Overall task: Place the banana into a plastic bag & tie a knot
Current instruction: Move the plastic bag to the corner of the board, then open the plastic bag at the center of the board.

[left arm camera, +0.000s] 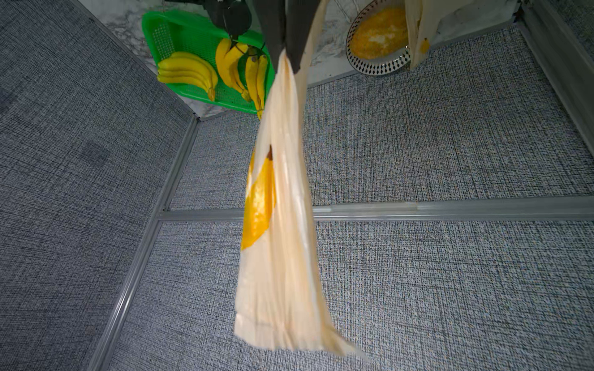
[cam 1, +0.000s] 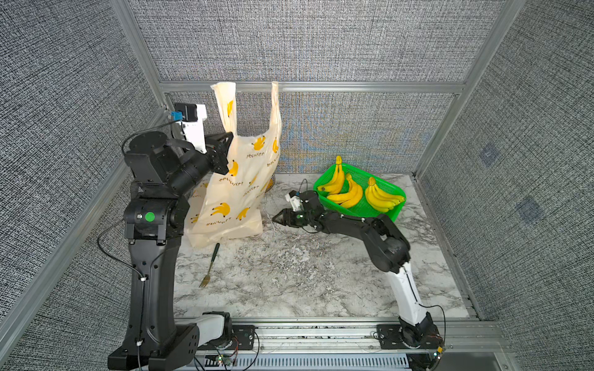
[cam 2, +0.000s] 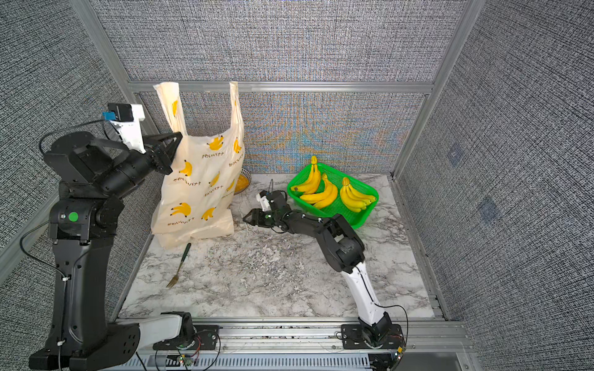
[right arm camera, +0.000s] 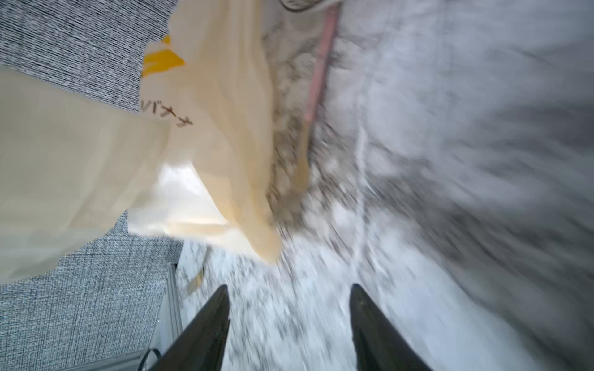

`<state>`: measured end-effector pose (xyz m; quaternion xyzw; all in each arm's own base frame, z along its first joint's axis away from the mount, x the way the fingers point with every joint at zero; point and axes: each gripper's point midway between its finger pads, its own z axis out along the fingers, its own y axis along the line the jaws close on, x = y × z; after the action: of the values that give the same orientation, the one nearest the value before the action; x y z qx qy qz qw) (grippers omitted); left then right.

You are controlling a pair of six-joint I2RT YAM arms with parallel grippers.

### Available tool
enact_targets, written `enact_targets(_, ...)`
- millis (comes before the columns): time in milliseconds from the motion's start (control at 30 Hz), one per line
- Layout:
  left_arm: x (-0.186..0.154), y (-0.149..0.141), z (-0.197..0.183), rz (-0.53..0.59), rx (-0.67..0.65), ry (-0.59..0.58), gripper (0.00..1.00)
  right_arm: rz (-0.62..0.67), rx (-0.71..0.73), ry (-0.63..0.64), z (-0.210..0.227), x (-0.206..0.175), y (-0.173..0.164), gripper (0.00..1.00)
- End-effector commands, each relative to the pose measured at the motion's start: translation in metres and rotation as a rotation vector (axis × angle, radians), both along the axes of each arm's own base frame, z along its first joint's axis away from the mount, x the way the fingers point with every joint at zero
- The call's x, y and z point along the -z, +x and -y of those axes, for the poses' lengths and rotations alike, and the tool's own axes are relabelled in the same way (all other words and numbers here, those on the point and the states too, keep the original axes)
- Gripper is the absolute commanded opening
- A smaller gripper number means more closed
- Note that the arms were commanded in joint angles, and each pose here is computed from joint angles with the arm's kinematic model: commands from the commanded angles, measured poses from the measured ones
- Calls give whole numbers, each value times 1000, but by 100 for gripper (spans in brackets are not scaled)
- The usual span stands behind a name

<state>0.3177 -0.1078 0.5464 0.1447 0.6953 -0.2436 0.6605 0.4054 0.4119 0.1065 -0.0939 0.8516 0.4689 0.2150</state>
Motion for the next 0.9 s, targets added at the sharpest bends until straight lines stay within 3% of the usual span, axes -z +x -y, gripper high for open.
enact_targets(0,9,-10,16,53,108,-43,0,171,45,29,51,-59,-6,67)
enact_targets(167,65,-7,37,-8,166,-64,0,286,33,-36,114,-106,-37,73)
enact_targets(267,91,-14,62,-34,205,-33,0,389,-5,-25,122,-149,-54,75)
enact_targets(400,127,-30,84,-44,208,13,0,421,11,14,129,-184,-65,76)
enact_targets(667,177,-48,108,-85,234,65,0,262,67,201,119,-194,-71,77)
enact_targets(867,184,-54,113,-91,247,79,0,185,130,139,116,-167,-63,75)
